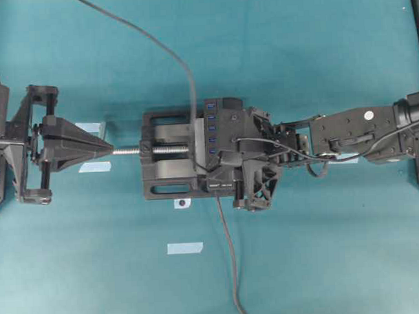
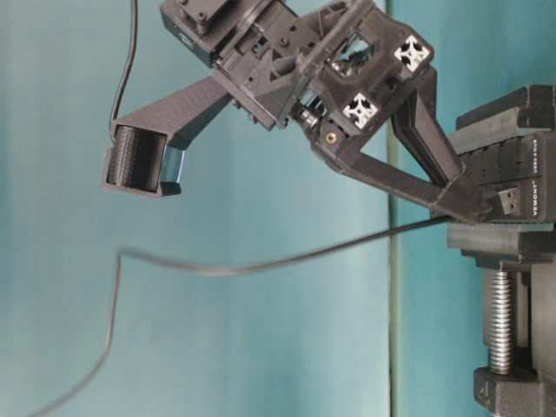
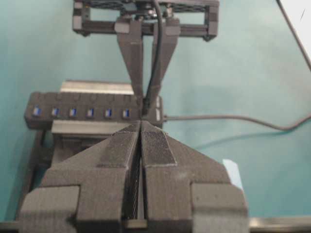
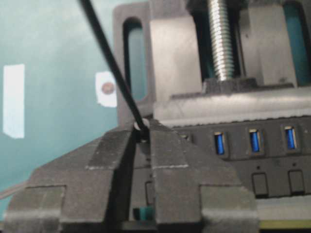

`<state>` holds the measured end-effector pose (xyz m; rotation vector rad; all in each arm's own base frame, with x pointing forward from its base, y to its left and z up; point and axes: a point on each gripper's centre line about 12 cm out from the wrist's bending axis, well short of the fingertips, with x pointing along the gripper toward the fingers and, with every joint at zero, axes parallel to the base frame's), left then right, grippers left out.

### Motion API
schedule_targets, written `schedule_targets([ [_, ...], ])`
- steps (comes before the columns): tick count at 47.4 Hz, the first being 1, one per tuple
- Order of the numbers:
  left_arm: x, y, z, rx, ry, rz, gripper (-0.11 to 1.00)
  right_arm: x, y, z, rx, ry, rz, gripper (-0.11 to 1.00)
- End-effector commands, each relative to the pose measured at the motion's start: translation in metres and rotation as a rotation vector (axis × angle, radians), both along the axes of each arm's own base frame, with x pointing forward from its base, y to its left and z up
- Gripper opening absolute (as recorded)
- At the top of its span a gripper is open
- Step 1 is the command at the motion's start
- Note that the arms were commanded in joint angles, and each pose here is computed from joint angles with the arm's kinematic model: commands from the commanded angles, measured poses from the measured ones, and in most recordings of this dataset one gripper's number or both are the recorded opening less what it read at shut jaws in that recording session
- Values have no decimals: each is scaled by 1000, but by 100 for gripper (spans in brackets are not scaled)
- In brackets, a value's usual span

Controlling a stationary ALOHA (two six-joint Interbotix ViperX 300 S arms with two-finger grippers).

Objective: Insert the USB into the front port of the fixed hub.

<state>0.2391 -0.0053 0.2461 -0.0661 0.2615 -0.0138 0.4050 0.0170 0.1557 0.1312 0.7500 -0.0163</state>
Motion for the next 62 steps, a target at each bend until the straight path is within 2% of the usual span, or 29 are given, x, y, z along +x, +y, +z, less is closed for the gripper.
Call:
schedule_targets([
  [1, 3, -1, 9, -1, -32, -3, 0, 5, 2, 11, 12, -39, -5, 5],
  [31, 2, -1, 8, -1, -29, -3, 0, -4, 4, 2, 11, 47, 0, 5],
  [44, 2, 0, 8, -2, -29, -1, 0, -13, 9, -9, 46, 81, -23, 5],
  [62, 2, 0, 8, -2, -29, 2, 0, -11, 14, -14, 47, 87, -15, 5],
])
